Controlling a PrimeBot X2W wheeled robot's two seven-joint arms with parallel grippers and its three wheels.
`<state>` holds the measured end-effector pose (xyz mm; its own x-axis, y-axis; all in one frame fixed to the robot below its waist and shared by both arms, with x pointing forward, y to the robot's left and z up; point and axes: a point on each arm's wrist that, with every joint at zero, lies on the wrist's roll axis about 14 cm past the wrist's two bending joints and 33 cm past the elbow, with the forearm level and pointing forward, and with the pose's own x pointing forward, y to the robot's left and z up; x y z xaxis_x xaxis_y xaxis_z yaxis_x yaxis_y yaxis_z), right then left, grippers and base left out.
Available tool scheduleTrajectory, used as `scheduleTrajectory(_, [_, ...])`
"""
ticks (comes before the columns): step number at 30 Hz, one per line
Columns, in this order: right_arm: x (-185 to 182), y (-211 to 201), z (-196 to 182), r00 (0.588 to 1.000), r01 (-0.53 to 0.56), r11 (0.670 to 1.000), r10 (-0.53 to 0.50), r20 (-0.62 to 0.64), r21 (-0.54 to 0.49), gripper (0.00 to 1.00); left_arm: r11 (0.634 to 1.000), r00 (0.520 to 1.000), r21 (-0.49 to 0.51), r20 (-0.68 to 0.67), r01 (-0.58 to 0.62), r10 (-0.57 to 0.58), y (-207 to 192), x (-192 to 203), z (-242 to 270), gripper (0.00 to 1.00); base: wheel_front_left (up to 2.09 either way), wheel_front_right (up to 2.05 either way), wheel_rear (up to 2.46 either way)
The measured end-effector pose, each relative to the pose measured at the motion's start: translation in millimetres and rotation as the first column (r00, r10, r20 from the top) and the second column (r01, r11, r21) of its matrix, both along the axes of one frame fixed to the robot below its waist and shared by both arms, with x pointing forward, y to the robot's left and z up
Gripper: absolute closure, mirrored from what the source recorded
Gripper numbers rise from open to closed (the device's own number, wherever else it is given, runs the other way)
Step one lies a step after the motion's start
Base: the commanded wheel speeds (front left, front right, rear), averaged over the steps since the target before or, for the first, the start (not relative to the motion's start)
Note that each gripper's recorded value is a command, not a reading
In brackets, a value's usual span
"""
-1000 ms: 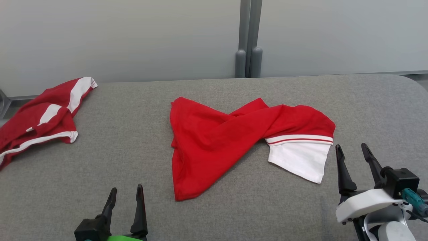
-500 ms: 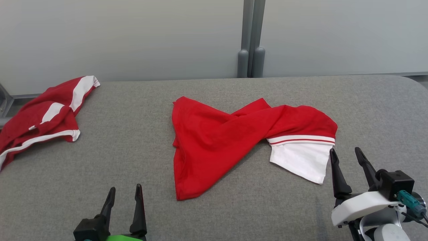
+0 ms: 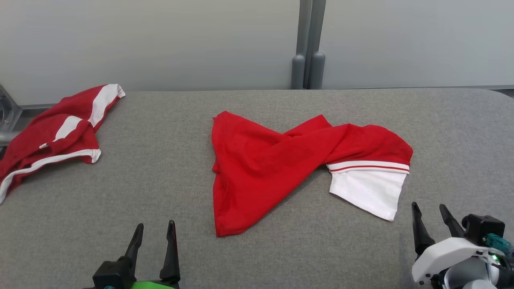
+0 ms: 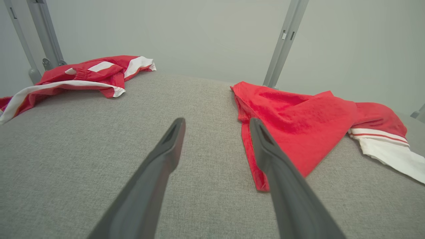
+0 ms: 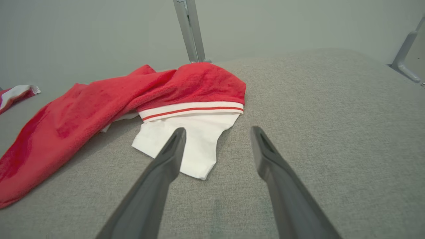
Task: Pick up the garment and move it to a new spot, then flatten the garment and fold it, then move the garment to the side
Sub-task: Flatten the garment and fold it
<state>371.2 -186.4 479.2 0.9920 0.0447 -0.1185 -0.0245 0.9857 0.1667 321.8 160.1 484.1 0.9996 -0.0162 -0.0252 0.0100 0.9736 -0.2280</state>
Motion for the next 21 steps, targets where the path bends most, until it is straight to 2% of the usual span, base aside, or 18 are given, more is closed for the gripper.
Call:
scheduleTrajectory(6, [5,4,-31,0.994,0.003,0.999,0.002,-0.106,0.041,0.00,1.000,1.000,0.000,-0.015,-0.013,0.013,4,-2,-4,0.00,0.00,0.00,0.00])
scheduleTrajectory(21, [31,23,-81,0.961,-0.026,0.999,0.035,-0.273,0.038,0.00,0.998,0.997,0.003,-0.040,-0.063,0.063,18,-4,-11,0.00,0.00,0.00,0.00])
